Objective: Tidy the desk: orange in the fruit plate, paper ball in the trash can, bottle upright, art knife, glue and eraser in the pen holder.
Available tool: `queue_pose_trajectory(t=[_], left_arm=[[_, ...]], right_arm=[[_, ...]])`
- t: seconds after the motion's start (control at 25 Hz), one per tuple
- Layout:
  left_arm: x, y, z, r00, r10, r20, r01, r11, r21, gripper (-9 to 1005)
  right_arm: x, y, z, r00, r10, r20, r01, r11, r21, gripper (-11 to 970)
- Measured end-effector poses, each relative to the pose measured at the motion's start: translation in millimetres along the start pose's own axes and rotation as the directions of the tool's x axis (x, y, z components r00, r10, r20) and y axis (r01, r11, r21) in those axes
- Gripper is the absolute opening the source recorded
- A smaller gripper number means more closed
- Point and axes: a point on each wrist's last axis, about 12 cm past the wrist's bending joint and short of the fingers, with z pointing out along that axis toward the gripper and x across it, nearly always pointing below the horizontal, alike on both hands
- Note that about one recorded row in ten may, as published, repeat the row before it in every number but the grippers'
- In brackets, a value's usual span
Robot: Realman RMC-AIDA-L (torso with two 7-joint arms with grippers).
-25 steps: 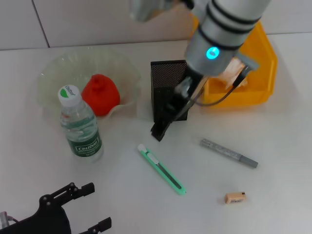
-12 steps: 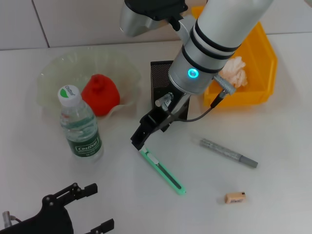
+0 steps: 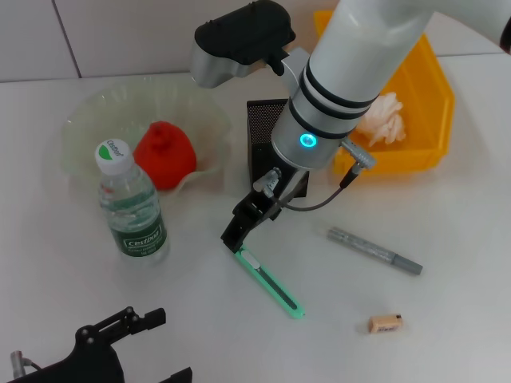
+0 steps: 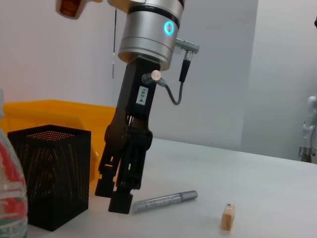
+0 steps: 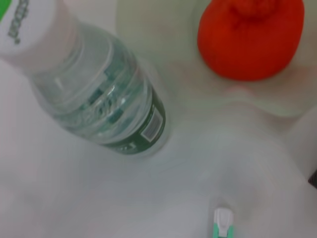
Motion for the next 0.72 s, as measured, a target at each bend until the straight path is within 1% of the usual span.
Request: queue_pose_trajectory(t=[0.36, 0.72], left_arm=[[-0.2, -0.2, 1.5, 1.000, 0.001, 0.000, -0.001, 1.000, 0.006, 787], [-0.7, -0.4, 7.5, 1.000, 0.007, -0.005, -0.007, 0.999, 0.032, 786]], right_arm=[[0.3, -2.5, 11.3, 1.000, -0.007, -0.005, 0.007, 1.000, 0.030, 820], [2.6, 3.4, 23.2, 1.000, -0.026, -0.012, 0.026, 0.999, 0.021, 814]])
